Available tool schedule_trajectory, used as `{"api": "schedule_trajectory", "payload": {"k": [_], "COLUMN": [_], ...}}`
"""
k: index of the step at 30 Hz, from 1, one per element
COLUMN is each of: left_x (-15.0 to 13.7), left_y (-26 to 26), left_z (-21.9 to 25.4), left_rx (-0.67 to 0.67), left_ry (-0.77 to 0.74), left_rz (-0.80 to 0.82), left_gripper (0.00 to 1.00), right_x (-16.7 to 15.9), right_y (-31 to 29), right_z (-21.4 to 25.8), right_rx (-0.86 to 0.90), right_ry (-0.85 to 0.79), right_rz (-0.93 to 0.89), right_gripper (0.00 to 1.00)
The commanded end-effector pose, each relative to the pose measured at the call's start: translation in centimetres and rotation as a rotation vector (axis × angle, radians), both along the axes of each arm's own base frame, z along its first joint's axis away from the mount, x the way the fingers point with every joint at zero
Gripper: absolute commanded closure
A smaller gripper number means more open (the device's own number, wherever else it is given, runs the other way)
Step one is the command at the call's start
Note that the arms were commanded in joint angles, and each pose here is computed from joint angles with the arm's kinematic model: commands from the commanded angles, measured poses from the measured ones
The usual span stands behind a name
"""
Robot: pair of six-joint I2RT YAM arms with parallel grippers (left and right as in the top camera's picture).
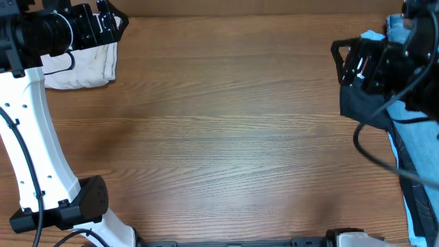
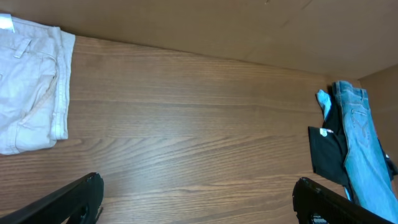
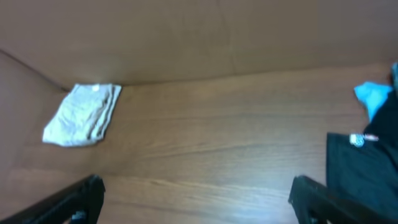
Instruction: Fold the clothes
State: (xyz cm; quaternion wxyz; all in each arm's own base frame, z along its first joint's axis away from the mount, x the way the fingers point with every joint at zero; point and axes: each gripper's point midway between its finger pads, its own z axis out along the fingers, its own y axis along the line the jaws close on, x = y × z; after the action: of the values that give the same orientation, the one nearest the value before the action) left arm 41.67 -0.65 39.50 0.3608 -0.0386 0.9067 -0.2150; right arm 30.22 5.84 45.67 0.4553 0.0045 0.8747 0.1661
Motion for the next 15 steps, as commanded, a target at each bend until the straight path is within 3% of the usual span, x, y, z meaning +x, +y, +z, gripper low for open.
{"api": "schedule_trajectory", "payload": {"k": [1,15], "left_x": [0.1,0.1], "left_y": [-0.5,-0.5], "left_z": [0.2,0.2], "left_rx": [0.004,0.004], "left_ry": [-0.015,-0.015], "left_rz": [-0.031,-0.031], "left_gripper": [0.00,0.00], "right_x": [-0.1,-0.3], "right_y": [0.0,-0.3], "right_z": [-2.3,-18.1], "right_rx": [-0.047,-0.028], "right_ry": [-0.014,-0.223], "right_rz": [0.021,0.024], "right_gripper": [0.00,0.00]}}
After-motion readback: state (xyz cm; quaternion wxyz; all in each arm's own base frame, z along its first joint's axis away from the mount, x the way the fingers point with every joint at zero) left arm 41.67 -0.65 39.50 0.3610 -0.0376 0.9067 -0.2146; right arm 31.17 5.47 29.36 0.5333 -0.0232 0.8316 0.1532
